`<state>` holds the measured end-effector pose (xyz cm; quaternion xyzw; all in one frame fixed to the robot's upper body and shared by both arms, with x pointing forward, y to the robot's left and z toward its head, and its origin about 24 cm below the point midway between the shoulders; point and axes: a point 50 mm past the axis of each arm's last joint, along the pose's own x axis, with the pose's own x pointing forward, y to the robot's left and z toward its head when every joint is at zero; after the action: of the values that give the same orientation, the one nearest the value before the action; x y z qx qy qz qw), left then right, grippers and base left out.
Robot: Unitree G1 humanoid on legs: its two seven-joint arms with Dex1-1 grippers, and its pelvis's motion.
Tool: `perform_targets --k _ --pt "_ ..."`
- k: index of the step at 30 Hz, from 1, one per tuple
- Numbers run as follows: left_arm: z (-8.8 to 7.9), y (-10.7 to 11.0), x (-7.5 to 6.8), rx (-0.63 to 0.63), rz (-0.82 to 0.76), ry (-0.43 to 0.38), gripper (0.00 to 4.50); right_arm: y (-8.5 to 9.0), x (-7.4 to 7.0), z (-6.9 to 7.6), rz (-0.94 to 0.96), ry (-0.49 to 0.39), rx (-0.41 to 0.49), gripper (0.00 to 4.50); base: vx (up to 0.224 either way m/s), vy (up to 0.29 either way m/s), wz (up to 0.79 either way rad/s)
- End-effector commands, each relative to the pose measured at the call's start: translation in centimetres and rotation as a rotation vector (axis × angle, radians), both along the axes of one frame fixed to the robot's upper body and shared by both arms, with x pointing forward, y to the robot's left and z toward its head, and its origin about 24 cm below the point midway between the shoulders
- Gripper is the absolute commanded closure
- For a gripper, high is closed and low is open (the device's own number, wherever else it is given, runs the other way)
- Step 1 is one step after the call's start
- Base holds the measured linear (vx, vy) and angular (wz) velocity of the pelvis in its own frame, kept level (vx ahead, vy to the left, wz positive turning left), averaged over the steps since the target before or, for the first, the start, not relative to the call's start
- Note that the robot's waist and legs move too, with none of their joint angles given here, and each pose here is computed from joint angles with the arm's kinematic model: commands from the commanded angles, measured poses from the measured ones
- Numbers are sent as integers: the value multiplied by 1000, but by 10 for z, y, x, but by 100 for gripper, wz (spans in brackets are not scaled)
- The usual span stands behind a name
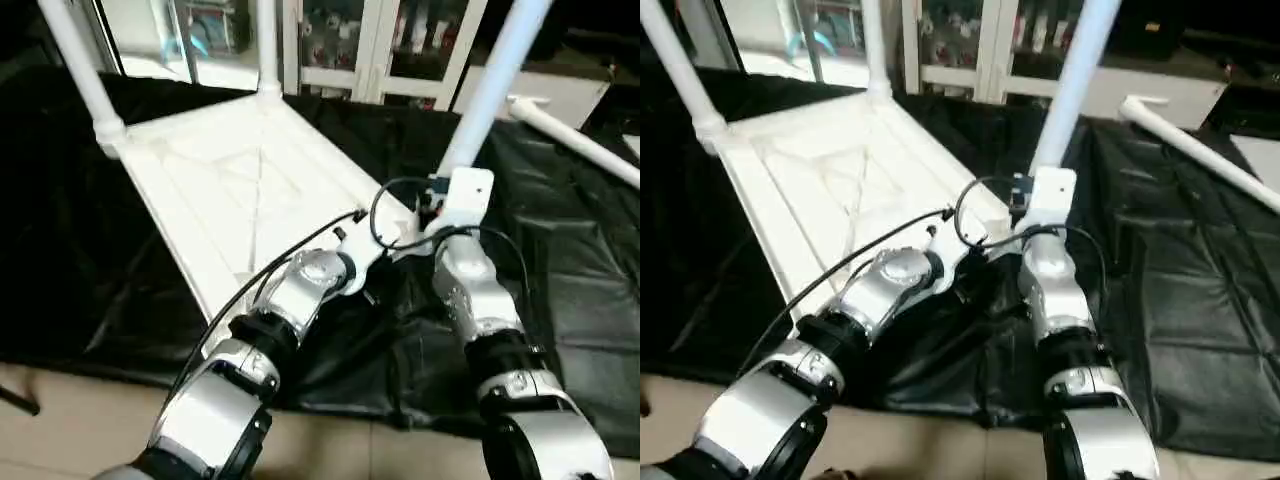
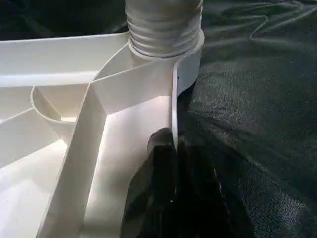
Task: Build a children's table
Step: Pick table leg
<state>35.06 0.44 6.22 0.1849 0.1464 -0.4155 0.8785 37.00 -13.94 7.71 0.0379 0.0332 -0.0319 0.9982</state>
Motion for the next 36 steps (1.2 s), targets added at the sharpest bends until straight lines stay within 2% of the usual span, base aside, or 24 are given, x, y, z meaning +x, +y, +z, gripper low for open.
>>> perform_targets --k 1,6,7,9,11,16,20,23,24,31,32,36 --pt "20 -4 7 -74 5 -88 450 9 -17 -50 57 210 15 266 0 0 0" --pt "19 -4 7 -71 -11 -82 450 8 -16 -47 72 195 9 266 0 0 0" --pt "19 -4 7 -71 -12 -81 450 8 -15 -47 72 194 11 210 0 0 0" --pt "18 -3 7 -69 -14 -79 450 6 -14 -45 70 185 13 210 0 0 0" --pt "18 -3 7 -68 -15 -78 450 6 -14 -43 73 179 13 179 0 0 0" --pt "17 -1 7 -62 -22 -75 450 4 -12 -38 90 161 14 147 0 0 0" --pt "18 0 8 -63 -20 -75 450 3 -10 -33 104 145 2 105 0 0 0" --pt "19 0 9 -61 -22 -74 450 3 -10 -29 121 133 4 94 0 0 0" --pt "19 1 9 -61 -22 -73 450 3 -10 -29 123 131 5 74 0 0 0" --pt "18 3 10 -55 -23 -68 450 2 -14 -17 176 81 -24 27 0 0 0" --pt "18 3 10 -55 -23 -68 450 2 -14 -17 176 81 -24 8 0 0 0" --pt "19 3 10 -53 -24 -66 450 -3 -17 -11 178 66 -24 8 0 0 0"
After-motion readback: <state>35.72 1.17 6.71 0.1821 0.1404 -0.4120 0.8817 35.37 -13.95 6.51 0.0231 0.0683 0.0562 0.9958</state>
